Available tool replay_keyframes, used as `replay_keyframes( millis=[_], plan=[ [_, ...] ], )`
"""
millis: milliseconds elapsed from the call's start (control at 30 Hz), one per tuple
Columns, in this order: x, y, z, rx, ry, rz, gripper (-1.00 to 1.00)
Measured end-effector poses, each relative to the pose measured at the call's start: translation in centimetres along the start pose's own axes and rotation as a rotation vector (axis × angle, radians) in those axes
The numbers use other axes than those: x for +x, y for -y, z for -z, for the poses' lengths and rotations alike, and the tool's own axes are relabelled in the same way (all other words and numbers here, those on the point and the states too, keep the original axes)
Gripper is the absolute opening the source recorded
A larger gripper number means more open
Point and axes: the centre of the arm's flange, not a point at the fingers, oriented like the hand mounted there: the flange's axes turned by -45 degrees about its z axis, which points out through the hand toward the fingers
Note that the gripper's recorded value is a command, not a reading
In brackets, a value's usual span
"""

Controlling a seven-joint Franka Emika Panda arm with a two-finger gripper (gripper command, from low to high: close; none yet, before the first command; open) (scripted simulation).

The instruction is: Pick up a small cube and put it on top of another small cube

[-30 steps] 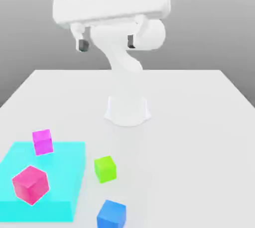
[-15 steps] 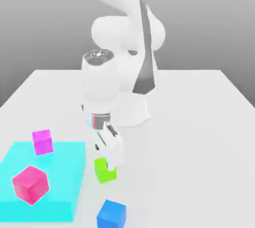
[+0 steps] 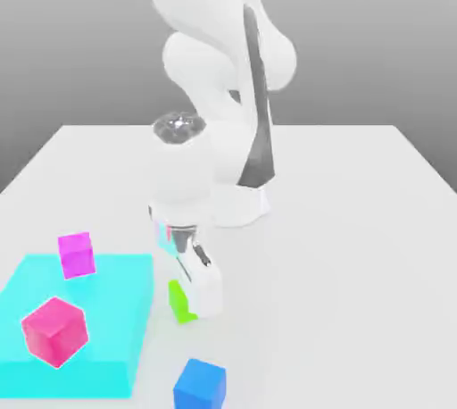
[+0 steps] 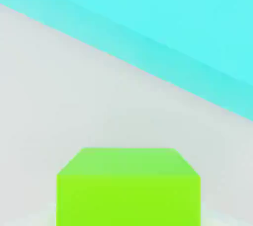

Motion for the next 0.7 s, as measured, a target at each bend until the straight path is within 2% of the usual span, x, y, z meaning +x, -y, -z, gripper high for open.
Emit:
replay_keyframes(
  millis=[133,533,700],
  plan=[
    [0.1,0.7,2.8,-0.001,-0.001,0.027,-1.0],
    [3.9,14.0,7.4,-0.003,0.0,0.439,-1.0],
    [4.3,15.8,3.4,0.0,0.001,0.489,-1.0]
  ],
)
